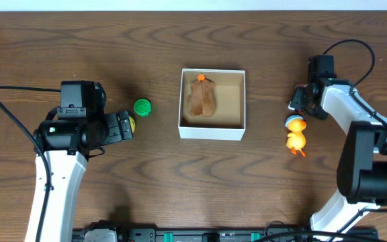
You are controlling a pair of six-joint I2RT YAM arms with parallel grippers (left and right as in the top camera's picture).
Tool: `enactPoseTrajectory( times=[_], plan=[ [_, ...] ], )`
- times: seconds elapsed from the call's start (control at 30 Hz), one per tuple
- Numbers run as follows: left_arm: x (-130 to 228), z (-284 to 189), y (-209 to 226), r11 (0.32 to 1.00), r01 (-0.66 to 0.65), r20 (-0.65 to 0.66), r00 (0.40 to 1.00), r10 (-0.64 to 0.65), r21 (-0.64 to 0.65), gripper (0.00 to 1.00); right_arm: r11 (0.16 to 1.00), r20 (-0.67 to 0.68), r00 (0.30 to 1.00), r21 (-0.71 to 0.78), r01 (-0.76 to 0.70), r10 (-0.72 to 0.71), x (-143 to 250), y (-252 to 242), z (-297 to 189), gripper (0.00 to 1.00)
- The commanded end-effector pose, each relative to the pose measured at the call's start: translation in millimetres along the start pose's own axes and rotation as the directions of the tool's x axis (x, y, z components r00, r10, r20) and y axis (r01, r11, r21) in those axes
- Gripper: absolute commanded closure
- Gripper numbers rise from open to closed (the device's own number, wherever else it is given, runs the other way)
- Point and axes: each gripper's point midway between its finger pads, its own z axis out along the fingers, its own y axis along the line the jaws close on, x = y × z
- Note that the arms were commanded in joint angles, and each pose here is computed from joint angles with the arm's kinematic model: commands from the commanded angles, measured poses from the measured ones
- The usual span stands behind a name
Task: Pack container
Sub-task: 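Grasp the red toy fire truck with the right gripper, then lower the fire truck into the box beside the bear, release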
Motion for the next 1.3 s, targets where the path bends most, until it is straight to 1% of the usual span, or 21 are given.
enactPoseTrajectory(
  times=[0.0, 0.1, 0.2, 0.3, 0.37, 0.43, 0.5, 0.57, 0.67, 0.8, 0.9, 1.0, 1.1, 1.13, 1.17, 1.27],
  plan=[
    [-6.4, -4.4, 2.7, 1.000, 0.007, 0.019, 1.000, -0.006, -0.014, 0.02, 0.998, 0.110, 0.994, -0.053, 0.030, -0.024, -18.9, 14.7, -43.7, 0.53],
    [-6.4, -4.4, 2.7, 1.000, 0.007, 0.019, 1.000, -0.006, -0.014, 0.02, 0.991, 0.205, 0.978, -0.115, 0.065, -0.041, -26.1, 31.9, -90.4, 0.57],
    [-6.4, -4.4, 2.7, 1.000, 0.007, 0.019, 1.000, -0.006, -0.014, 0.02, 0.972, 0.280, 0.958, -0.197, 0.127, -0.068, -21.9, 55.7, -135.3, 0.57],
    [-6.4, -4.4, 2.7, 1.000, 0.007, 0.019, 1.000, -0.006, -0.014, 0.02, 0.941, 0.352, 0.932, -0.274, 0.197, -0.092, -7.1, 84.0, -181.4, 0.57],
    [-6.4, -4.4, 2.7, 1.000, 0.007, 0.019, 1.000, -0.006, -0.014, 0.02, 0.917, 0.384, 0.918, -0.325, 0.232, -0.096, 6.2, 103.9, -205.8, 0.60],
    [-6.4, -4.4, 2.7, 1.000, 0.007, 0.019, 1.000, -0.006, -0.014, 0.02, 0.889, 0.403, 0.908, -0.369, 0.272, -0.110, 21.1, 124.6, -223.0, 0.62],
    [-6.4, -4.4, 2.7, 1.000, 0.007, 0.019, 1.000, -0.006, -0.014, 0.02, 0.864, 0.408, 0.904, -0.400, 0.306, -0.132, 35.9, 144.4, -230.8, 0.62],
    [-6.4, -4.4, 2.7, 1.000, 0.007, 0.019, 1.000, -0.006, -0.014, 0.02, 0.862, 0.390, 0.909, -0.402, 0.308, -0.143, 49.5, 160.0, -226.7, 0.62],
    [-6.4, -4.4, 2.7, 1.000, 0.007, 0.019, 1.000, -0.006, -0.014, 0.02, 0.894, 0.370, 0.917, -0.344, 0.287, -0.152, 59.4, 175.7, -202.6, 0.62],
    [-6.4, -4.4, 2.7, 1.000, 0.007, 0.019, 1.000, -0.006, -0.014, 0.02, 0.911, 0.339, 0.924, -0.298, 0.285, -0.179, 62.6, 198.2, -156.7, 0.60],
    [-6.4, -4.4, 2.7, 1.000, 0.007, 0.019, 1.000, -0.006, -0.014, 0.02, 0.907, 0.326, 0.927, -0.306, 0.289, -0.186, 62.9, 216.8, -127.1, 0.59],
    [-6.4, -4.4, 2.7, 1.000, 0.007, 0.019, 1.000, -0.006, -0.014, 0.02, 0.903, 0.316, 0.929, -0.315, 0.292, -0.191, 64.8, 227.7, -108.4, 0.57],
    [-6.4, -4.4, 2.7, 1.000, 0.007, 0.019, 1.000, -0.006, -0.014, 0.02, 0.902, 0.306, 0.931, -0.316, 0.295, -0.197, 67.4, 230.0, -102.4, 0.49],
    [-6.4, -4.4, 2.7, 1.000, 0.007, 0.019, 1.000, -0.006, -0.014, 0.02, 0.901, 0.307, 0.931, -0.317, 0.296, -0.197, 67.4, 230.3, -102.9, 0.44],
    [-6.4, -4.4, 2.7, 1.000, 0.007, 0.019, 1.000, -0.006, -0.014, 0.02, 0.899, 0.314, 0.929, -0.322, 0.297, -0.194, 66.3, 231.0, -106.6, 0.37],
    [-6.4, -4.4, 2.7, 1.000, 0.007, 0.019, 1.000, -0.006, -0.014, 0.02, 0.887, 0.330, 0.922, -0.339, 0.314, -0.201, 63.4, 233.1, -118.2, 0.30]
  ],
)
